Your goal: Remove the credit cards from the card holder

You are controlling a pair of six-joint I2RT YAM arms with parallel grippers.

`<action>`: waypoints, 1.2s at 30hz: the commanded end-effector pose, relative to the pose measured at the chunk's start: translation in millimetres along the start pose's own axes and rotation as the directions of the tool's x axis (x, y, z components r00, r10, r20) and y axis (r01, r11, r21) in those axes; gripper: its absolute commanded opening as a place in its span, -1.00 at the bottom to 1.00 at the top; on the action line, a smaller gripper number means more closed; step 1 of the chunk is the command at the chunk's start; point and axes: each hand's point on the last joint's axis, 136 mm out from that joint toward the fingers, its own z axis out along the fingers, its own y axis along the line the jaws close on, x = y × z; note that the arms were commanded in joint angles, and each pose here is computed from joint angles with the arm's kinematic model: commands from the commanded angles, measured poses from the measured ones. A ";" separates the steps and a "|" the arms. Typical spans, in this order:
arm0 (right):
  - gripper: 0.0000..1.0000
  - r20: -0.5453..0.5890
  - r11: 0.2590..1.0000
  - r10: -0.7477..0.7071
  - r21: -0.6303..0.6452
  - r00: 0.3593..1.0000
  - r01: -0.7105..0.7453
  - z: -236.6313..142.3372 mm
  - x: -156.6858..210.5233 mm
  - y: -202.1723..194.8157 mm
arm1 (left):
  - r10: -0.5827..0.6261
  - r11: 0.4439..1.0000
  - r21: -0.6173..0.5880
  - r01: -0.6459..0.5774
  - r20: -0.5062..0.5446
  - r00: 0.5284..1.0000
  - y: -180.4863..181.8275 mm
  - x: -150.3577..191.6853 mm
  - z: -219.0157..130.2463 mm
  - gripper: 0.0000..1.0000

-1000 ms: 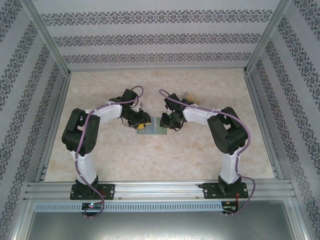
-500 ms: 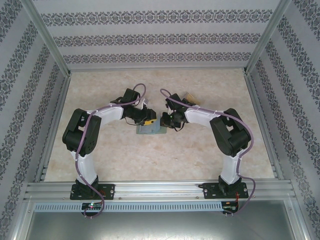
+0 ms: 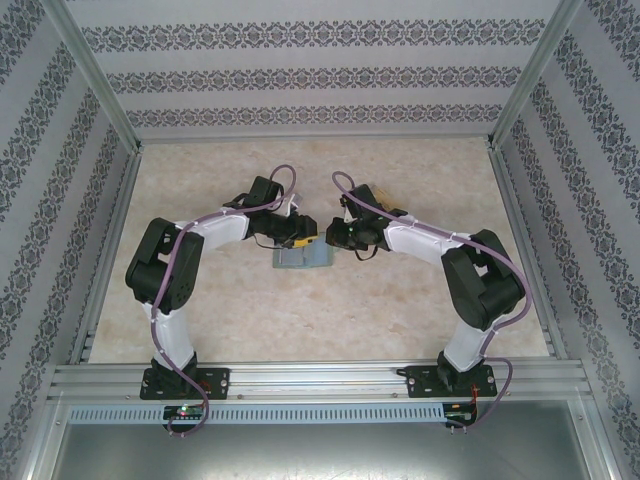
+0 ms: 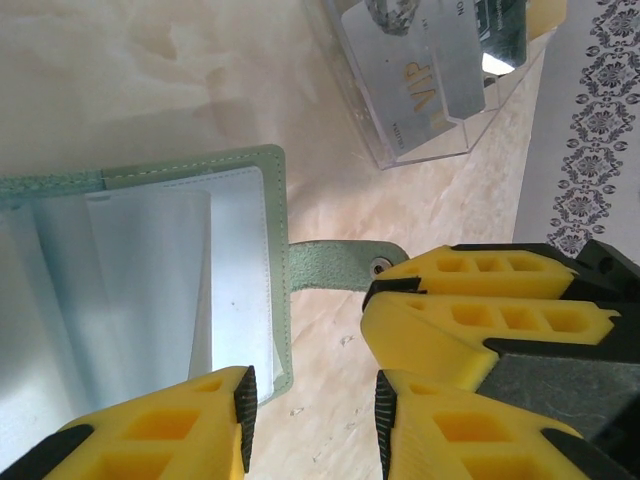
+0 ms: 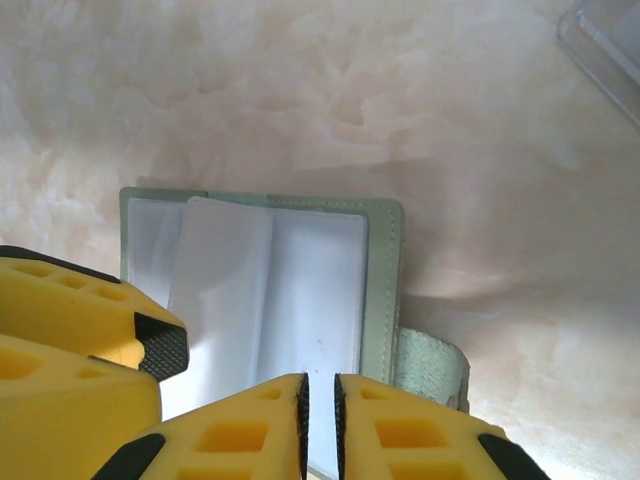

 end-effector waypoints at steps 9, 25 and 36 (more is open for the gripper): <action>-0.56 0.045 0.990 -0.138 -0.029 0.989 0.139 -0.5 1.9 48.9 | -0.037 0.979 -0.190 0.069 0.165 0.986 40.3 -14.2 -70.6 -0.04; -0.25 -0.107 0.993 -0.067 0.089 0.992 0.077 49.7 27.9 30.2 | -0.141 0.974 -0.169 0.152 0.073 0.987 65.0 3.8 -49.0 -0.04; -0.25 -0.140 0.990 -0.028 0.133 0.990 0.047 59.1 32.8 11.7 | -0.141 0.973 -0.181 0.142 0.019 0.990 69.2 6.8 -35.8 -0.04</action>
